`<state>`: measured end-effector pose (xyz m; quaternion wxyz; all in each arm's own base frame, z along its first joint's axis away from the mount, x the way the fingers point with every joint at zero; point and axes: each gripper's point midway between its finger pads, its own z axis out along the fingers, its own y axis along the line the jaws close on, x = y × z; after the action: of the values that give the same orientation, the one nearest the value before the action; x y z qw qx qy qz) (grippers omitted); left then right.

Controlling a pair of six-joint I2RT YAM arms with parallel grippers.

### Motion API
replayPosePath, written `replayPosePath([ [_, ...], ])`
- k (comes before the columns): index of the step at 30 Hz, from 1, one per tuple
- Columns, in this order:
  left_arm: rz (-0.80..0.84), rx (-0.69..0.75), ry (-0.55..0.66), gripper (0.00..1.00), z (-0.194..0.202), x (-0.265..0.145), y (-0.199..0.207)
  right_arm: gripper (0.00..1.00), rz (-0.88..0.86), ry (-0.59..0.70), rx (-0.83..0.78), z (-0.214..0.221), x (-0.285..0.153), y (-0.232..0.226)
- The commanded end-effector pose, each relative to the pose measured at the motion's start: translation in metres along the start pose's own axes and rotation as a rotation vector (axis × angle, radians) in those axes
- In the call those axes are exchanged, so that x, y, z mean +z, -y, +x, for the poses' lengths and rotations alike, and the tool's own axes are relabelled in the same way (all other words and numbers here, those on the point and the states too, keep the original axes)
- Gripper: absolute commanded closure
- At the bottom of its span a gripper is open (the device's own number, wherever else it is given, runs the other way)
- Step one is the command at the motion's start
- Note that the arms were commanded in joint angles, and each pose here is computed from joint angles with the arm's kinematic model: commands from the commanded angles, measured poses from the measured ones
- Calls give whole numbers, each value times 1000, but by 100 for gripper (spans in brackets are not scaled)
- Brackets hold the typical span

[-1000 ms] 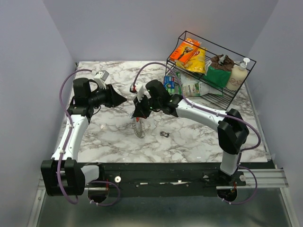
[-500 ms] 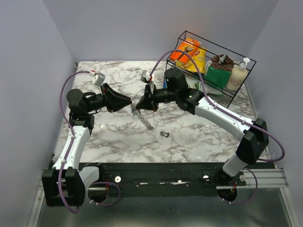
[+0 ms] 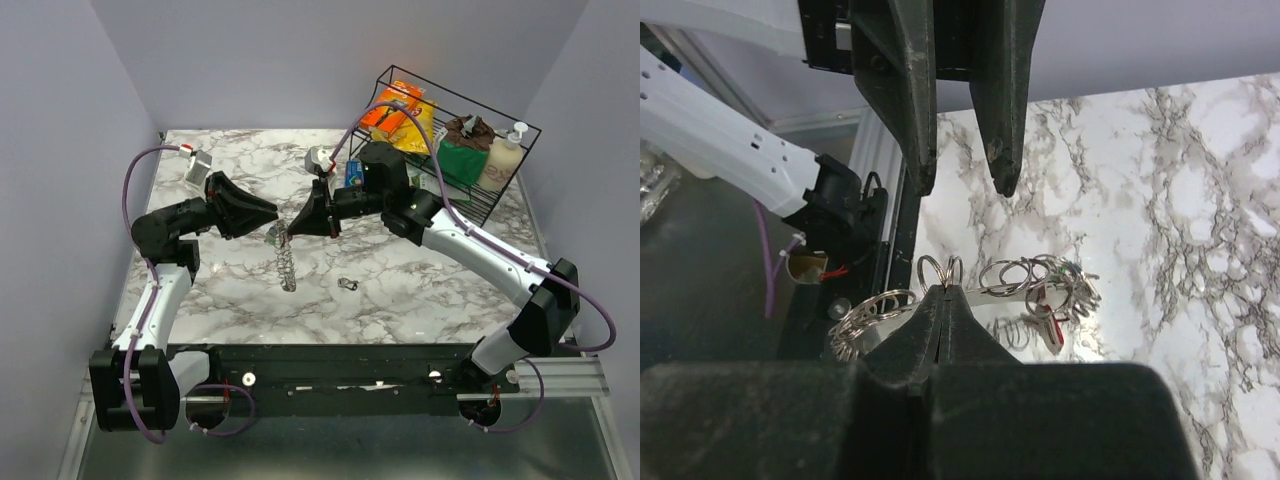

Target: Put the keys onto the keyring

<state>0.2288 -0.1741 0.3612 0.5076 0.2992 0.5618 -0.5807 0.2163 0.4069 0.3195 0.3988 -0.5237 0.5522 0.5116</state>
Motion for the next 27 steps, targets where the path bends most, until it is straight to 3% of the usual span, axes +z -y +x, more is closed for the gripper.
replayPosePath([
  [1, 60, 18, -23, 63, 4, 0, 15, 99, -64, 79, -65, -32, -11, -19],
  [27, 150, 14, -70, 74, 13, 8, 32, 99, -79, 153, -80, -56, -23, -27],
])
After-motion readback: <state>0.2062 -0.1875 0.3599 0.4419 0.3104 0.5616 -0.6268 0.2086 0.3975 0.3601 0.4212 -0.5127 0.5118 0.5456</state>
